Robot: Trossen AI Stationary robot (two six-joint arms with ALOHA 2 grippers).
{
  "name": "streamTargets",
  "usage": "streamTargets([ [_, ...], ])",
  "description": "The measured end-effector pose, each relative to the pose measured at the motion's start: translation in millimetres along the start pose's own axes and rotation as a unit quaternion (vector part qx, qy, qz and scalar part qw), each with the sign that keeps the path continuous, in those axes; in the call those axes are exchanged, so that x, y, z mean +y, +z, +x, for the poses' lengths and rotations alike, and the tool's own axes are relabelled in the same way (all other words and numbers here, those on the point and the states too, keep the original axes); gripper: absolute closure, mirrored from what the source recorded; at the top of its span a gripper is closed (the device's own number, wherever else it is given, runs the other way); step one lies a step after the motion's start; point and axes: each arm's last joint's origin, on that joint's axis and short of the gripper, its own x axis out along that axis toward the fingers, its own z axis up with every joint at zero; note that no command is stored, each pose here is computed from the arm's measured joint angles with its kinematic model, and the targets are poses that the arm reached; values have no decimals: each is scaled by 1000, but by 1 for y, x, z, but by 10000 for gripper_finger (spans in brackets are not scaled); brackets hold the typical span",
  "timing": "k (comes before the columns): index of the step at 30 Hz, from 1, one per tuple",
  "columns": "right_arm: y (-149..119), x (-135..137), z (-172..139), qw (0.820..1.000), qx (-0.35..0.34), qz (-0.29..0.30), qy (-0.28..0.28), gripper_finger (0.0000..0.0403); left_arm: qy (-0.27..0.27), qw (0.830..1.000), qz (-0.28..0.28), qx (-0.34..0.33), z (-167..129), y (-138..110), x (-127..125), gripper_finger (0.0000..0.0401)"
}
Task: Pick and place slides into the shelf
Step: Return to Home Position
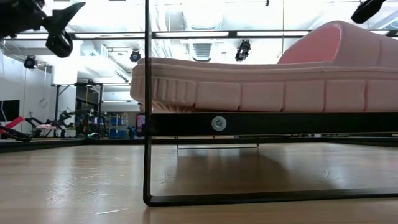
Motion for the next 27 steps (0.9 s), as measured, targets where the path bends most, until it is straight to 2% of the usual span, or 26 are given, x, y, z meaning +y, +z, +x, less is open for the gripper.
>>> streamTargets([
  [6, -9, 1, 0, 999, 44, 0, 2, 394, -9, 999, -13, 29, -1, -14, 4, 276],
  [17, -29, 1, -4, 990, 144, -10, 8, 394, -16, 992, 22, 125, -4, -35, 9, 276],
  [27, -46, 0, -11, 973, 230, 6, 22, 394, -34, 979, 39, 197, -8, -47, 12, 276],
])
